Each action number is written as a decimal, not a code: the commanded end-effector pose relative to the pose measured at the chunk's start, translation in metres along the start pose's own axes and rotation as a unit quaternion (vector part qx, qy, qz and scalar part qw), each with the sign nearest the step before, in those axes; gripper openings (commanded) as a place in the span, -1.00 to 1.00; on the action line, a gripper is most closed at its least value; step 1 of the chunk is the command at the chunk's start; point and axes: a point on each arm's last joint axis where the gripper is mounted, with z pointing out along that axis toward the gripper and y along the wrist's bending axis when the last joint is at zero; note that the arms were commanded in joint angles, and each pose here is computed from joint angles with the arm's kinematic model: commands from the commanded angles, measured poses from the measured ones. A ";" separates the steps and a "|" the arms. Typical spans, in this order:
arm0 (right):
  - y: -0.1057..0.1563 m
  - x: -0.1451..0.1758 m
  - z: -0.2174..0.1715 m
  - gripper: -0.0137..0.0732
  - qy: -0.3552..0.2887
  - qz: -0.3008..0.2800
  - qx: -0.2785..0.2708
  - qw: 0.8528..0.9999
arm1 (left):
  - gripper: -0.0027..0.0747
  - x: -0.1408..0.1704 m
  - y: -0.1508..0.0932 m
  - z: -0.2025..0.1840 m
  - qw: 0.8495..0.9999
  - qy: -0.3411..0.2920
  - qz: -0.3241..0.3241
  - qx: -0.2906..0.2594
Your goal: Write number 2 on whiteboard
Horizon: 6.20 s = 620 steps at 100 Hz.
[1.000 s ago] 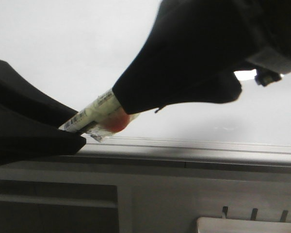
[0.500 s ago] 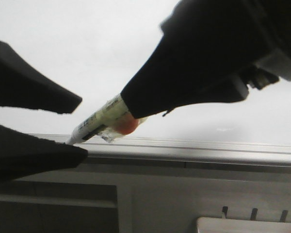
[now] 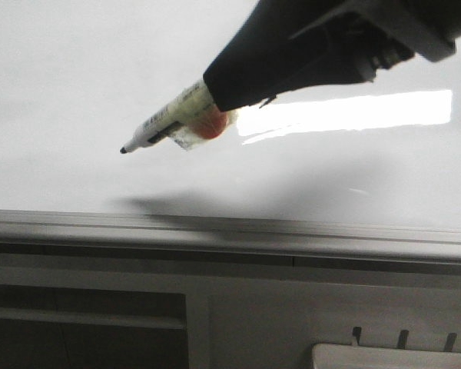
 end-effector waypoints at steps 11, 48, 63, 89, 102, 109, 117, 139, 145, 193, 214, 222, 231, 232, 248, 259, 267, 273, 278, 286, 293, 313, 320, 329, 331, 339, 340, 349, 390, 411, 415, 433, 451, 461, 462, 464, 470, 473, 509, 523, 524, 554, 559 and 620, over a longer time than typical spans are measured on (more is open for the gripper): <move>-0.011 -0.029 -0.012 -0.85 -0.086 -0.033 0.041 0.995 | -0.98 -0.010 0.007 -0.011 0.997 -0.028 -0.063 -0.018; -0.014 -0.025 -0.024 -0.84 -0.187 -0.031 0.089 0.978 | -0.98 -0.013 0.025 -0.014 0.981 -0.074 -0.157 -0.083; -0.015 -0.022 -0.025 -0.84 -0.184 -0.029 0.090 0.978 | -0.98 -0.012 0.036 -0.016 0.973 -0.085 -0.171 -0.127; -0.038 -0.035 -0.027 -0.84 -0.136 -0.007 0.111 0.984 | -0.98 -0.011 0.042 -0.019 0.968 -0.092 -0.175 -0.155; -0.051 -0.039 -0.027 -0.84 -0.106 0.003 0.122 0.987 | -0.98 -0.013 0.042 -0.019 0.968 -0.100 -0.174 -0.154; -0.053 -0.041 -0.026 -0.84 -0.104 0.005 0.125 0.987 | -0.98 -0.013 0.042 -0.019 0.968 -0.100 -0.174 -0.154; -0.054 -0.041 -0.023 -0.84 -0.096 0.006 0.123 0.988 | -0.98 -0.013 0.042 -0.019 0.968 -0.100 -0.174 -0.154; -0.057 -0.042 -0.010 -0.84 -0.079 0.007 0.118 0.990 | -0.98 -0.015 0.042 -0.019 0.967 -0.111 -0.172 -0.152; -0.059 -0.043 -0.009 -0.84 -0.079 0.007 0.121 0.989 | -0.98 -0.015 0.042 -0.019 0.967 -0.114 -0.171 -0.152; -0.081 -0.039 -0.024 -0.80 -0.025 0.007 0.148 0.989 | -0.98 -0.015 0.042 -0.019 0.967 -0.115 -0.171 -0.151; -0.071 -0.020 -0.031 -0.80 0.013 0.023 0.131 0.991 | -0.98 -0.015 0.042 -0.019 0.967 -0.115 -0.171 -0.151; -0.067 -0.011 -0.029 -0.80 0.027 0.035 0.122 0.992 | -0.98 -0.015 0.042 -0.019 0.967 -0.115 -0.171 -0.151; -0.062 -0.009 -0.022 -0.80 0.035 0.032 0.108 0.993 | -0.98 -0.015 0.042 -0.019 0.967 -0.115 -0.171 -0.151; -0.061 -0.009 -0.021 -0.80 0.036 0.031 0.105 0.993 | -0.98 -0.015 0.042 -0.019 0.967 -0.115 -0.171 -0.151; -0.050 -0.009 0.003 -0.80 0.031 0.015 0.081 0.996 | -0.98 -0.015 0.042 -0.019 0.967 -0.115 -0.171 -0.151; -0.046 -0.011 0.016 -0.80 0.036 0.010 0.069 0.997 | -0.98 -0.015 0.042 -0.019 0.967 -0.115 -0.171 -0.151; -0.044 -0.012 0.018 -0.80 0.035 0.008 0.065 0.997 | -0.98 -0.015 0.042 -0.019 0.967 -0.114 -0.171 -0.152; -0.044 -0.012 0.017 -0.80 0.036 0.007 0.064 0.997 | -0.98 -0.015 0.042 -0.019 0.967 -0.114 -0.171 -0.152; -0.043 -0.011 0.016 -0.80 0.043 0.009 0.061 0.997 | -0.98 -0.015 0.042 -0.019 0.967 -0.114 -0.171 -0.152; -0.043 -0.007 0.012 -0.80 0.065 0.013 0.054 0.996 | -0.98 -0.015 0.042 -0.019 0.967 -0.114 -0.171 -0.152; -0.043 -0.004 0.006 -0.80 0.070 0.015 0.056 0.996 | -0.98 -0.015 0.042 -0.019 0.967 -0.114 -0.170 -0.151; -0.052 0.011 -0.019 -0.80 0.076 0.038 0.085 0.993 | -0.98 -0.015 0.042 -0.019 0.967 -0.114 -0.169 -0.151; -0.056 0.016 -0.028 -0.80 0.074 0.046 0.101 0.991 | -0.98 -0.015 0.042 -0.019 0.967 -0.114 -0.169 -0.151; -0.061 0.017 -0.039 -0.80 0.063 0.053 0.120 0.989 | -0.98 -0.015 0.042 -0.019 0.967 -0.114 -0.168 -0.151; -0.061 0.017 -0.041 -0.80 0.061 0.054 0.122 0.989 | -0.98 -0.015 0.042 -0.019 0.967 -0.114 -0.168 -0.151; -0.062 0.016 -0.043 -0.80 0.057 0.054 0.126 0.989 | -0.98 -0.015 0.042 -0.019 0.968 -0.114 -0.168 -0.151; -0.062 0.016 -0.043 -0.80 0.057 0.054 0.126 0.989 | -0.98 -0.015 0.042 -0.019 0.968 -0.114 -0.168 -0.151; -0.056 0.012 -0.045 -0.80 0.046 0.046 0.118 0.991 | -0.98 -0.016 0.042 -0.019 0.967 -0.115 -0.168 -0.151; -0.008 -0.025 -0.059 -0.80 0.013 -0.027 0.003 1.000 | -0.97 -0.024 0.021 -0.005 0.989 -0.135 0.047 -0.048; -0.008 -0.038 -0.031 -0.80 0.041 -0.033 -0.012 0.999 | -0.40 -0.014 -0.001 0.025 0.989 -0.102 0.089 0.063; -0.008 -0.040 -0.026 -0.80 0.047 -0.033 -0.016 0.998 | -0.26 -0.011 -0.004 0.032 0.989 -0.087 0.088 0.076; 0.003 -0.050 -0.019 -0.80 0.042 -0.047 -0.038 0.997 | -0.15 -0.007 -0.003 0.051 0.991 -0.054 0.084 0.094; 0.007 -0.053 -0.018 -0.80 0.028 -0.051 -0.042 0.997 | -0.15 -0.004 -0.004 0.062 0.990 -0.042 0.083 0.108; 0.008 -0.054 -0.019 -0.80 0.026 -0.046 -0.045 0.998 | -0.15 -0.001 -0.005 0.065 0.990 -0.032 0.081 0.112; 0.008 -0.054 -0.019 -0.80 0.026 -0.045 -0.046 0.998 | -0.15 -0.001 -0.005 0.066 0.990 -0.031 0.081 0.113; 0.008 -0.054 -0.019 -0.80 0.026 -0.044 -0.047 0.998 | -0.15 0.000 -0.005 0.066 0.990 -0.030 0.080 0.114; 0.012 -0.055 -0.019 -0.80 0.024 -0.048 -0.053 0.997 | -0.18 0.000 -0.005 0.067 0.990 -0.029 0.080 0.114; 0.013 -0.055 -0.019 -0.80 0.024 -0.049 -0.055 0.997 | -0.19 0.000 -0.005 0.067 0.990 -0.029 0.080 0.115; 0.016 -0.055 -0.019 -0.80 0.028 -0.044 -0.064 0.997 | -0.84 0.000 -0.005 0.067 0.990 -0.029 0.080 0.114; 0.016 -0.055 -0.019 -0.80 0.024 -0.035 -0.067 0.997 | -0.98 0.000 -0.005 0.067 0.990 -0.029 0.080 0.114; 0.016 -0.055 -0.019 -0.80 0.024 -0.035 -0.067 0.997 | -0.98 -0.001 -0.005 0.067 0.990 -0.030 0.080 0.115; 0.014 -0.062 -0.019 0.40 -0.010 -0.036 -0.053 0.998 | -0.98 -0.002 0.002 0.069 0.996 -0.024 -0.024 0.077; 0.012 -0.066 -0.020 0.59 -0.031 -0.040 -0.041 0.998 | -0.98 0.001 0.007 0.069 0.994 -0.007 -0.100 0.047; 0.003 -0.098 -0.084 0.43 -0.220 -0.034 0.011 0.975 | -0.98 0.029 0.044 0.064 0.838 0.035 -0.527 -0.136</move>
